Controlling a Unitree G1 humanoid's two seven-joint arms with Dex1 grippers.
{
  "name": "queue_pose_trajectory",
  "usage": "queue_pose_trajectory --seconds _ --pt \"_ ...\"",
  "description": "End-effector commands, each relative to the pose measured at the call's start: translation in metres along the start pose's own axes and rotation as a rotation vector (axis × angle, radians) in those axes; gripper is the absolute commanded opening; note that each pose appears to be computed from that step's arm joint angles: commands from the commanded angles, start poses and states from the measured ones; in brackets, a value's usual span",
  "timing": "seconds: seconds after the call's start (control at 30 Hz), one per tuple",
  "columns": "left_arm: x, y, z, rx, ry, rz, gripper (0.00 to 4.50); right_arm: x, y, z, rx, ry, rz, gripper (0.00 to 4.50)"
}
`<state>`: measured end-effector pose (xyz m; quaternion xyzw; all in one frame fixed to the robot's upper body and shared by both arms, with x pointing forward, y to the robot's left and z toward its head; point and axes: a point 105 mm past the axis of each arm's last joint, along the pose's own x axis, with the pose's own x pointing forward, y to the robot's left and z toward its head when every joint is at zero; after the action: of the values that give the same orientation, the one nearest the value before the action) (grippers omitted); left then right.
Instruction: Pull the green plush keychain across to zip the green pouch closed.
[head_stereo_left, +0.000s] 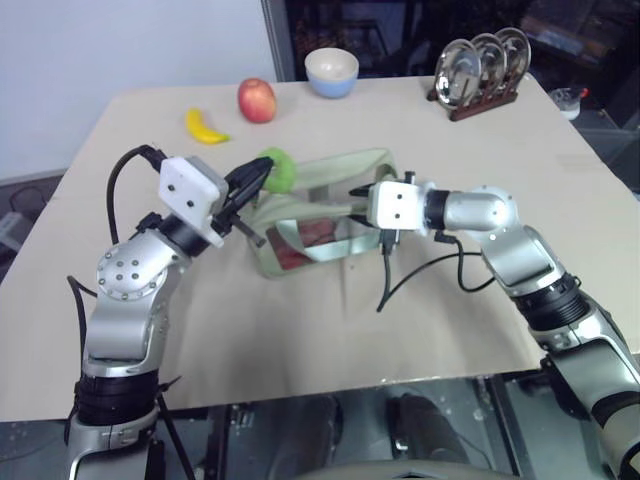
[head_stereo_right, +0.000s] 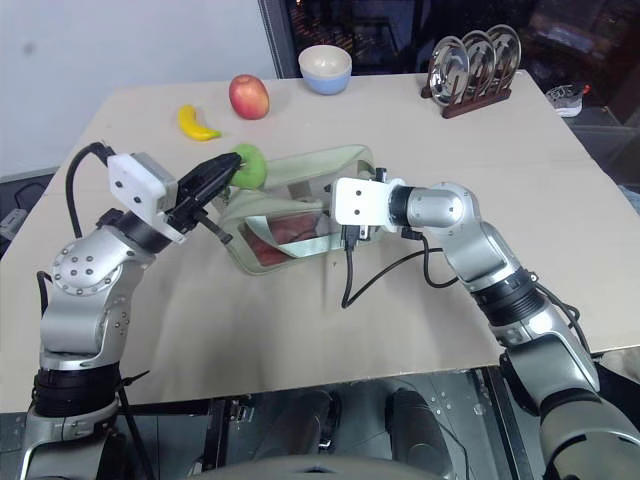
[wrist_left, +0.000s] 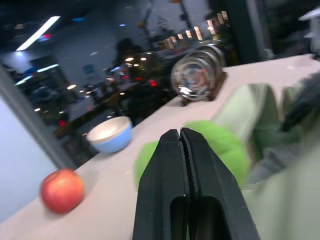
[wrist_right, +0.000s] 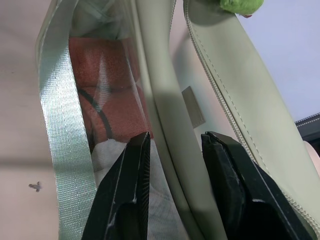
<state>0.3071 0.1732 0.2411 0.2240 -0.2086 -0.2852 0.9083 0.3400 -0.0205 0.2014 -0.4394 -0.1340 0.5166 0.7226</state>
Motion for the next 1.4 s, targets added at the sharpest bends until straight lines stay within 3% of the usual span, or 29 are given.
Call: queue_pose_trajectory --seconds 0.03,0.07,0.1,0.13,0.2,0.3,0.47,0.7,0.97,1.07,1.13,1.23,1.4 --pt "-0.016 0.013 0.012 -0.048 -0.036 0.024 0.28 -0.004 -0.002 0.007 0.023 -0.025 0.002 1.6" --pt "-0.024 0.019 0.014 -0.086 -0.045 0.046 0.67 -0.005 -0.002 0.009 0.038 -0.035 0.008 2.01" --pt "-0.032 0.023 0.016 -0.135 -0.057 0.071 0.67 -0.006 -0.002 0.011 0.05 -0.045 0.013 2.01" --pt "-0.036 0.026 0.018 -0.167 -0.065 0.085 1.29 -0.006 -0.003 0.013 0.057 -0.051 0.016 2.38" --pt "-0.055 0.019 0.015 -0.195 -0.023 0.043 1.99 -0.008 -0.005 0.015 0.051 -0.053 -0.001 3.15" --pt "-0.084 0.001 -0.004 -0.275 0.093 0.003 2.02 -0.009 -0.005 0.017 0.054 -0.061 -0.004 4.44" --pt "-0.088 -0.027 -0.034 -0.323 0.194 -0.04 2.02 -0.011 -0.005 0.021 0.055 -0.072 0.002 4.44" --pt "-0.066 -0.035 -0.062 -0.296 0.235 0.017 2.02 -0.028 -0.017 0.044 0.097 -0.13 0.001 4.44" --pt "-0.056 -0.04 -0.066 -0.276 0.222 -0.002 2.02 -0.016 -0.04 0.077 0.082 -0.178 -0.077 4.44" --pt "-0.055 -0.04 -0.065 -0.263 0.214 -0.003 0.81 0.0 -0.051 0.083 0.111 -0.181 -0.138 4.5" --pt "-0.054 -0.039 -0.064 -0.253 0.212 -0.002 0.02 0.011 -0.062 0.089 0.343 -0.22 -0.187 4.5" --pt "-0.054 -0.04 -0.063 -0.237 0.211 -0.006 0.02 0.022 -0.055 0.098 0.57 -0.259 -0.119 4.5" --pt "-0.055 -0.041 -0.062 -0.217 0.211 -0.003 0.02 0.034 -0.05 0.1 0.677 -0.26 -0.096 4.5"
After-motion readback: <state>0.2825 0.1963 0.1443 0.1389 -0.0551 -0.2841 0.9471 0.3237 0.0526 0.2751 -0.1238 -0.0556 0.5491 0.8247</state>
